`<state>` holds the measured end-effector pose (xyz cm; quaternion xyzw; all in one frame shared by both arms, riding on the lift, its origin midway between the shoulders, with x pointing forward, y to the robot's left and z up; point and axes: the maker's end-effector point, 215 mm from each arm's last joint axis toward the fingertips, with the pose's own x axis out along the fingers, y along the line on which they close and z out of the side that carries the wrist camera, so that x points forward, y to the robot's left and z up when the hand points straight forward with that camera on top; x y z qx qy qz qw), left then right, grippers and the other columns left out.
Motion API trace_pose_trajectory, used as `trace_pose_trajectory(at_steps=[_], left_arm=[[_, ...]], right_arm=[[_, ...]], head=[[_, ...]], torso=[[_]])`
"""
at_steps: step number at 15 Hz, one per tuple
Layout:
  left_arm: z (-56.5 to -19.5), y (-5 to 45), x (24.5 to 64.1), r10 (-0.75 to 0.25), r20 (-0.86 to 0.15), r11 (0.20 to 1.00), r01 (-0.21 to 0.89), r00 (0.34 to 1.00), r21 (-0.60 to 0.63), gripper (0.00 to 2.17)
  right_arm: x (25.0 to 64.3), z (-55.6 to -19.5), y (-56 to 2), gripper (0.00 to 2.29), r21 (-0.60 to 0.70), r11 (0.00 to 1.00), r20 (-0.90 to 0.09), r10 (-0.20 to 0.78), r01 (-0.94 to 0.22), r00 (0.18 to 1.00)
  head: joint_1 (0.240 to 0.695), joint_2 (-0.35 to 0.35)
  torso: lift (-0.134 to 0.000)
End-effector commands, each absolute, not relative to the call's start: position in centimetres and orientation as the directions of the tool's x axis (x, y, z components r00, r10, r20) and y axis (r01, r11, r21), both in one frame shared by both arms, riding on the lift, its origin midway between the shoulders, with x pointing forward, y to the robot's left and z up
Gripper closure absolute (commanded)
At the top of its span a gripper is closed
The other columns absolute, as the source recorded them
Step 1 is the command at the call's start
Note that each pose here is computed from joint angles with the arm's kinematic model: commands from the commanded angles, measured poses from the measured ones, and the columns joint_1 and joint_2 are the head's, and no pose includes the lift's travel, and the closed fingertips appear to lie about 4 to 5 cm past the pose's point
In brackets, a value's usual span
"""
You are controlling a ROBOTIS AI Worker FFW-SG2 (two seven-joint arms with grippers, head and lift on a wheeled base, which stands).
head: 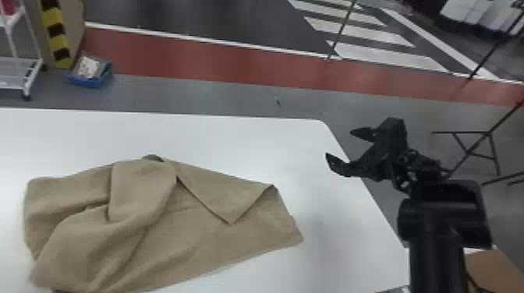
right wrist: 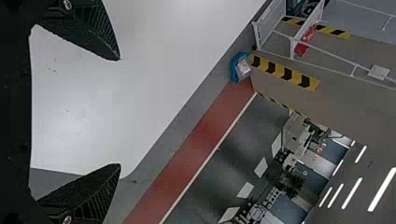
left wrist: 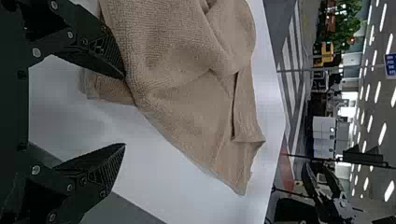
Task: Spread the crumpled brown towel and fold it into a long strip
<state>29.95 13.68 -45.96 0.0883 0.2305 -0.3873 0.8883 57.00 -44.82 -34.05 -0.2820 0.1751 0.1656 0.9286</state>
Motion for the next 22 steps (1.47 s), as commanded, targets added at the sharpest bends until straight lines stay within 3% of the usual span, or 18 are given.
trace_pose_trajectory(at_steps=[1, 8, 10, 13, 14, 16, 17, 19, 22], left_arm=[[-46.4, 13.7, 30.4, -0.64, -0.485, 0.687, 0.727, 0.596, -0.013, 0.45], [-46.9, 14.5, 30.6, -0.623, -0.501, 0.695, 0.719, 0.601, -0.002, 0.63], [-47.1, 14.8, 30.7, -0.612, -0.507, 0.705, 0.709, 0.606, -0.003, 0.87], [-47.5, 15.4, 30.8, -0.603, -0.517, 0.714, 0.7, 0.607, -0.011, 0.88], [-47.5, 15.5, 30.8, -0.604, -0.518, 0.714, 0.7, 0.606, -0.014, 1.08], [-47.6, 15.8, 30.7, -0.6, -0.526, 0.719, 0.694, 0.603, -0.024, 1.09], [-47.4, 16.0, 30.8, -0.599, -0.525, 0.72, 0.694, 0.605, -0.022, 1.09], [-46.1, 16.7, 31.0, -0.599, -0.517, 0.723, 0.69, 0.611, -0.022, 1.09], [-45.4, 17.9, 31.3, -0.581, -0.524, 0.738, 0.674, 0.623, -0.017, 1.09]], right_arm=[[56.9, -34.3, -44.7, 0.06, -0.463, 0.787, -0.421, 0.21, -0.408, 0.882], [57.0, -34.1, -44.4, 0.06, -0.455, 0.792, -0.411, 0.219, -0.408, 0.885], [56.9, -34.3, -44.2, 0.06, -0.455, 0.789, -0.414, 0.223, -0.413, 0.883], [56.7, -34.5, -44.1, 0.06, -0.458, 0.785, -0.417, 0.225, -0.417, 0.881], [56.6, -34.5, -43.8, 0.06, -0.462, 0.779, -0.42, 0.229, -0.424, 0.878], [56.3, -34.6, -43.2, 0.06, -0.471, 0.767, -0.421, 0.24, -0.437, 0.875], [55.9, -35.1, -42.4, 0.06, -0.482, 0.743, -0.439, 0.254, -0.464, 0.862], [54.3, -35.5, -38.9, 0.06, -0.571, 0.585, -0.488, 0.322, -0.576, 0.811], [49.7, -38.0, -34.7, 0.06, -0.56, 0.351, -0.66, 0.358, -0.75, 0.661]], head=[[0.695, -0.35], [0.695, -0.35], [0.695, -0.35], [0.695, -0.35], [0.695, -0.35], [0.695, -0.35], [0.695, -0.35], [0.695, -0.341], [0.695, -0.274]], torso=[[-0.125], [-0.125], [-0.125], [-0.125], [-0.125], [-0.125], [-0.125], [-0.125], [-0.125]])
